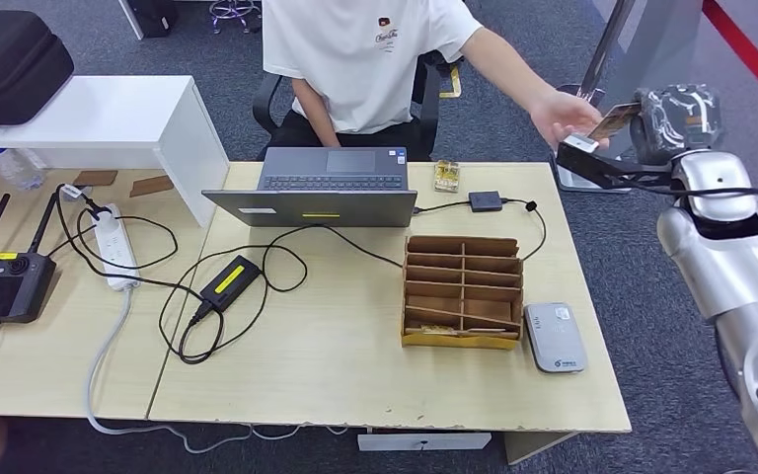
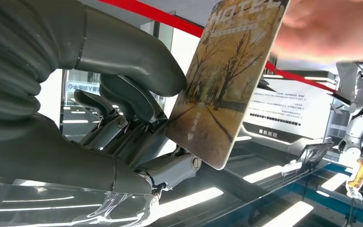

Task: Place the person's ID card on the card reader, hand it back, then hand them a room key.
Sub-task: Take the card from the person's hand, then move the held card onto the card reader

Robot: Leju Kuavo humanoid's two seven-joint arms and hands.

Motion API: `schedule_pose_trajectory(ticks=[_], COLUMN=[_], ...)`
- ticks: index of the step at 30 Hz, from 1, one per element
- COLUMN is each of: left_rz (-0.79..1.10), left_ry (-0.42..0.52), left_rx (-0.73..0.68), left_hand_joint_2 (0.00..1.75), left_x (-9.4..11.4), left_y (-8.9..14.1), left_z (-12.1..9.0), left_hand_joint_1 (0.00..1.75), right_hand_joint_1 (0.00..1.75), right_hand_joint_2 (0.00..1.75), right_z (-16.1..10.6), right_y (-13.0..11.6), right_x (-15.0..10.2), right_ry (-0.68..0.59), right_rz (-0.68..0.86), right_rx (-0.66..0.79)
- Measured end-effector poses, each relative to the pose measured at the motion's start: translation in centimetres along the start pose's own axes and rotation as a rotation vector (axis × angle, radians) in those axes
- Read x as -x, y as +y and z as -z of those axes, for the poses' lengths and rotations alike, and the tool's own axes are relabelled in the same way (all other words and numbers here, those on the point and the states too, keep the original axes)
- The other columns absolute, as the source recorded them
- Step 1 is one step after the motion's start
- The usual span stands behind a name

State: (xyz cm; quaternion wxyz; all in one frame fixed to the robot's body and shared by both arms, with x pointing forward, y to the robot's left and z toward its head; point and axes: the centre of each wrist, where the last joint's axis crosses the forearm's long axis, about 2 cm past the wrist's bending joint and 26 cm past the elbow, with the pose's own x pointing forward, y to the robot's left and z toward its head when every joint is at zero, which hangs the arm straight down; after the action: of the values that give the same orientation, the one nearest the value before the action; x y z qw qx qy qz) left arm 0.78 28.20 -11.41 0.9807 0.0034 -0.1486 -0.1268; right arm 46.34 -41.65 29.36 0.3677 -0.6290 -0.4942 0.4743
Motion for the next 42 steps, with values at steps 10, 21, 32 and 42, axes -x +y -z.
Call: schedule_pose_trajectory(ticks=[10,21,32,42], left_rz=[-0.001,-0.002,-0.011,-0.019], left_ry=[0.002,0.003,0.009,0.018], left_rx=[0.000,-0.001,-0.002,0.000], left_hand_joint_2=[1.75,1.75,1.75,1.75], left_x=[0.0,0.0,0.1,0.5], left_y=[0.0,0.0,-0.1,-0.2], left_z=[0.0,0.0,0.0,-0.2], left_hand_joint_1=[0.00,0.00,0.00,0.00], right_hand_joint_1=[1.75,1.75,1.75,1.75], right_hand_joint_2=[1.75,1.75,1.75,1.75], right_z=[-0.2,-0.7,-5.1,-9.2], right_y=[0.2,0.5,3.2,4.0], right_x=[0.6,1.3,4.5,7.0], right_ry=[0.009,0.007,0.012,0.021], right_rz=[-0.004,-0.001,0.027,0.031], right_rx=[-0.003,0.011,0.009,0.030])
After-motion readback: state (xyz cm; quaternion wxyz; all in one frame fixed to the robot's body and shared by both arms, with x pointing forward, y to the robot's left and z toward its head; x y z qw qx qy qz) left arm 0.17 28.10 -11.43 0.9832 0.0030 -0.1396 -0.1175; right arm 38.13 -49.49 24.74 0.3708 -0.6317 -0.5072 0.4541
